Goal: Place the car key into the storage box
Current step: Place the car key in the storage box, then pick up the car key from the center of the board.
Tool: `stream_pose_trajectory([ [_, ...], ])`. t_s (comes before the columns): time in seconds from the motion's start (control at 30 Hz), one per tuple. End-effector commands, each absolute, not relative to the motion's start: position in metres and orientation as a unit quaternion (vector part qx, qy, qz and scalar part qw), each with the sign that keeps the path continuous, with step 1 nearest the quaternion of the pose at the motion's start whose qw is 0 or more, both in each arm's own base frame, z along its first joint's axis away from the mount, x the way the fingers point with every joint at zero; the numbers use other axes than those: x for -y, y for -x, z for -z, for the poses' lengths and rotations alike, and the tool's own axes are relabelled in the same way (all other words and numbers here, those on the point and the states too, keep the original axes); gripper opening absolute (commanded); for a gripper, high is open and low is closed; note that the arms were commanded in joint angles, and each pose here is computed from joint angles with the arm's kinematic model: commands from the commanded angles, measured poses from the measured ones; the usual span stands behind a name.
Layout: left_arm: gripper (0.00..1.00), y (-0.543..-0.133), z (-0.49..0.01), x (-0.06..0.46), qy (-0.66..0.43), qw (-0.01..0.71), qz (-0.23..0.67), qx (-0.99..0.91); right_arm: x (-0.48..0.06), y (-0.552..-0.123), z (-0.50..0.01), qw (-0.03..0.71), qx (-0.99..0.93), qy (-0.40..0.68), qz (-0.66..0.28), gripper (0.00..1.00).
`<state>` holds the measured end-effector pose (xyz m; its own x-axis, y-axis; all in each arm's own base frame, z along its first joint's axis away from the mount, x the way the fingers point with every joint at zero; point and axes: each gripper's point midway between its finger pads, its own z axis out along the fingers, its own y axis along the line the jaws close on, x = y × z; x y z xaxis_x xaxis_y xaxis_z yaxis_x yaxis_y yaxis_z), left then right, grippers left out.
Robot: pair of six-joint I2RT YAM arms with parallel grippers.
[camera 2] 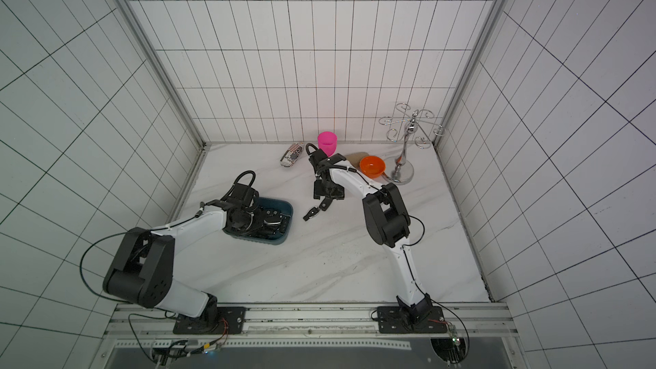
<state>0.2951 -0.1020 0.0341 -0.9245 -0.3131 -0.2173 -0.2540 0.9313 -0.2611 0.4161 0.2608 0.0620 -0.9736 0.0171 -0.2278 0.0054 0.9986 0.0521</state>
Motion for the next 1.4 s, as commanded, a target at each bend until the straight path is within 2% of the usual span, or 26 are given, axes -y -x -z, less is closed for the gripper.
stream_pose_trajectory([
  [0.0, 0.00, -0.285, -0.029, 0.099, 0.149, 0.112, 0.109, -0.976, -0.252, -0.428, -0.071, 0.133, -0.990, -0.051, 0.010, 0.72],
  [0.17, 0.11, -0.282, -0.027, 0.101, 0.147, 0.106, 0.114, -0.977, -0.253, -0.429, -0.061, 0.125, -0.989, -0.081, 0.012, 0.72],
  [0.3, 0.24, -0.281, -0.027, 0.103, 0.147, 0.104, 0.121, -0.976, -0.257, -0.425, -0.054, 0.109, -0.989, -0.101, 0.001, 0.72],
  [0.4, 0.38, -0.279, -0.027, 0.102, 0.146, 0.105, 0.122, -0.976, -0.263, -0.421, -0.051, 0.097, -0.989, -0.113, -0.013, 0.72],
  [0.53, 0.64, -0.279, -0.032, 0.102, 0.146, 0.115, 0.124, -0.975, -0.269, -0.420, -0.050, 0.091, -0.988, -0.125, -0.027, 0.72],
  [0.67, 0.71, -0.280, -0.037, 0.105, 0.144, 0.120, 0.134, -0.973, -0.268, -0.420, -0.047, 0.089, -0.987, -0.131, -0.026, 0.71],
  [1.0, 0.73, -0.280, -0.061, 0.115, 0.140, 0.128, 0.169, -0.967, -0.265, -0.420, -0.023, 0.070, -0.988, -0.135, -0.020, 0.62],
  [1.03, 0.76, -0.281, -0.068, 0.116, 0.140, 0.133, 0.175, -0.966, -0.264, -0.419, -0.021, 0.068, -0.988, -0.135, -0.018, 0.61],
  [1.07, 0.96, -0.282, -0.076, 0.117, 0.138, 0.140, 0.181, -0.964, -0.263, -0.418, -0.019, 0.064, -0.989, -0.135, -0.017, 0.60],
  [1.1, 0.99, -0.282, -0.083, 0.118, 0.137, 0.144, 0.186, -0.962, -0.263, -0.417, -0.016, 0.061, -0.989, -0.135, -0.017, 0.59],
  [1.27, 0.99, -0.281, -0.131, 0.121, 0.122, 0.186, 0.212, -0.952, -0.263, -0.414, -0.013, 0.056, -0.989, -0.136, -0.019, 0.44],
  [1.33, 0.99, -0.280, -0.157, 0.122, 0.112, 0.218, 0.228, -0.942, -0.262, -0.414, -0.013, 0.057, -0.989, -0.136, -0.019, 0.36],
  [1.37, 0.98, -0.279, -0.171, 0.122, 0.103, 0.242, 0.236, -0.935, -0.261, -0.413, -0.014, 0.057, -0.989, -0.137, -0.019, 0.35],
])
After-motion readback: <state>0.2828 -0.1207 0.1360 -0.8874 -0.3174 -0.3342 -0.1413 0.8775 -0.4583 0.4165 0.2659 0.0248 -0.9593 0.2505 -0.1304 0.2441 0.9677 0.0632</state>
